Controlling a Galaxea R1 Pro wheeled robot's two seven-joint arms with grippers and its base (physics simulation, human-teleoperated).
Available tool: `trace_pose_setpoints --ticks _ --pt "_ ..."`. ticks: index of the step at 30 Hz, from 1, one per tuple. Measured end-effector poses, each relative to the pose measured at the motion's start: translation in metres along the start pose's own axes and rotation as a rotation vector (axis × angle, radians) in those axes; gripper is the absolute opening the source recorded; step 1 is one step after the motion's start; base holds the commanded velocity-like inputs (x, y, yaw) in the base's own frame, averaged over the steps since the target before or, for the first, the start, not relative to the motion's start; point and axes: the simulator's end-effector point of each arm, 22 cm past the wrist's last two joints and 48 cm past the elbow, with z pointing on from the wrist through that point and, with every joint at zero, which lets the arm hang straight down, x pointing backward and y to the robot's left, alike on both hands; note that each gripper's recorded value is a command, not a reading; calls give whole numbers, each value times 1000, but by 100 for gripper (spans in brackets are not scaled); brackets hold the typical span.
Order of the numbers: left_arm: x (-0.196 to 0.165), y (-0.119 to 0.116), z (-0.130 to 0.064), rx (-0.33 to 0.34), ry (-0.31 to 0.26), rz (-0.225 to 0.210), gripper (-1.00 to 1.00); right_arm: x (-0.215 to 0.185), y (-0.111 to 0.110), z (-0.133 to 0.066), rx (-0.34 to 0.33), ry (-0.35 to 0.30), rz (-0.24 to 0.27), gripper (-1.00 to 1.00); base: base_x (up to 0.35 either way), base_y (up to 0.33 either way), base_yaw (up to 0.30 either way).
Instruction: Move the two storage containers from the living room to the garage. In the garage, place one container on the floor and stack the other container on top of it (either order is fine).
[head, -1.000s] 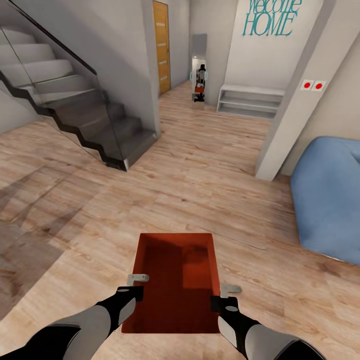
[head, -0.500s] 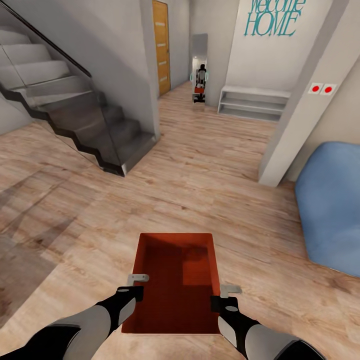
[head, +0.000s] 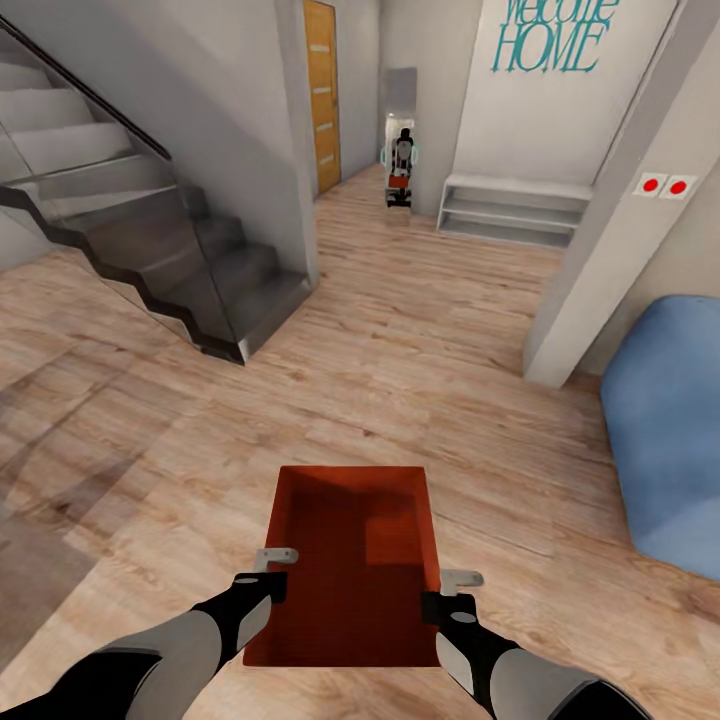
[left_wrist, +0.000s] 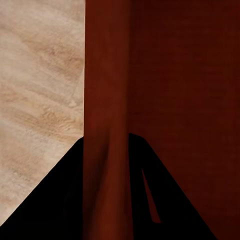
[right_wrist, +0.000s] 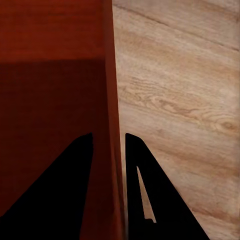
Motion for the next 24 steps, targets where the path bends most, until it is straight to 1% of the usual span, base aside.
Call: trace_pose_setpoints --ticks 19,24 --pt "-2 0 -1 0 -3 0 -100 -2 0 -1 0 -3 0 -100 322 0 0" --pt "-2 0 -1 0 -4 0 -100 -2 0 -1 0 -4 1 -100 322 0 -129"
